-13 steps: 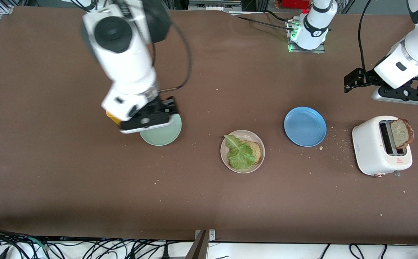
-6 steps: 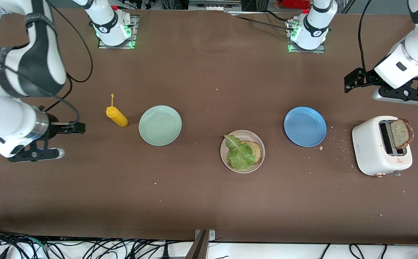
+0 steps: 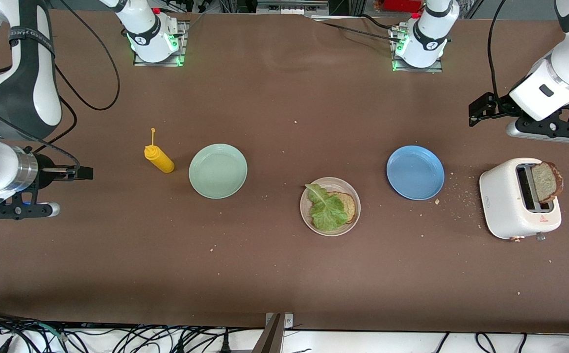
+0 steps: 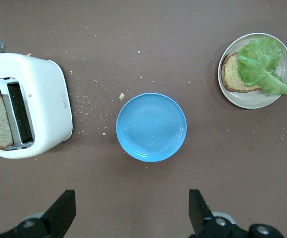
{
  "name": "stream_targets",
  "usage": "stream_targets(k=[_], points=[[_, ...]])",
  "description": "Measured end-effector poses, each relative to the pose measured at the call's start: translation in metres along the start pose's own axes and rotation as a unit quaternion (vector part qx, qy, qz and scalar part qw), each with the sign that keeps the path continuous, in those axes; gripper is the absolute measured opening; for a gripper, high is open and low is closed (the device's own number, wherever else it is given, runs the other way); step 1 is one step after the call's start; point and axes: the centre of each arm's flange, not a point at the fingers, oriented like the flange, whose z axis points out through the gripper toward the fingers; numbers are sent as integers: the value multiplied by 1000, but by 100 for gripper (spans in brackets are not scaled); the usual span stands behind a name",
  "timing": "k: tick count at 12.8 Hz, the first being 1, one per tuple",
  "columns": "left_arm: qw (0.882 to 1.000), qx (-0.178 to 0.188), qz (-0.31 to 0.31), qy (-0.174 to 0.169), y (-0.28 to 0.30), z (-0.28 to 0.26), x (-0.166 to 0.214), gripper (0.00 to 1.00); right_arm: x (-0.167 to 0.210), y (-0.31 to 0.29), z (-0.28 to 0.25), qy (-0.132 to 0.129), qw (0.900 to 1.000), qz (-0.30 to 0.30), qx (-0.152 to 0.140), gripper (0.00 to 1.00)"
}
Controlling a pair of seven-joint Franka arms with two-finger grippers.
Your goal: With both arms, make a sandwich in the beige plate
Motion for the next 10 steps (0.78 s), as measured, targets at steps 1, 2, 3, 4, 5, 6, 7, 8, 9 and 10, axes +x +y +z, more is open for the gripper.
stream_targets(k=[1,2,3,4,5,6,7,8,9,10], points=[[1000,0,0,0,0,0,0,100,-4,0,-5,4,1000,0,1,100],[1000,0,0,0,0,0,0,100,-10,1,-10,8,1000,0,2,100],[1000,0,0,0,-1,0,0,100,-18,3,-14,15,1000,1,4,100],[1000,0,-2,0,-2,0,0,100,-29,6,-16,23,1000,1,7,100],[1000,0,-5,-1,-5,0,0,100,-43,9,-18,27,1000,2,11,100],[1000,-1,-7,-3,-8,0,-1,100,-61,12,-21,28,1000,3,14,100],[1000,-1,-9,-4,-10,1,-1,100,-77,14,-26,28,999,3,18,100],[1000,-1,-9,-6,-10,1,-1,100,-93,17,-32,31,999,4,21,100],[1000,-1,-10,-7,-10,1,-2,100,-107,20,-38,34,999,6,24,100],[1000,-1,-10,-9,-11,2,-2,100,-116,25,-44,36,999,9,26,100]])
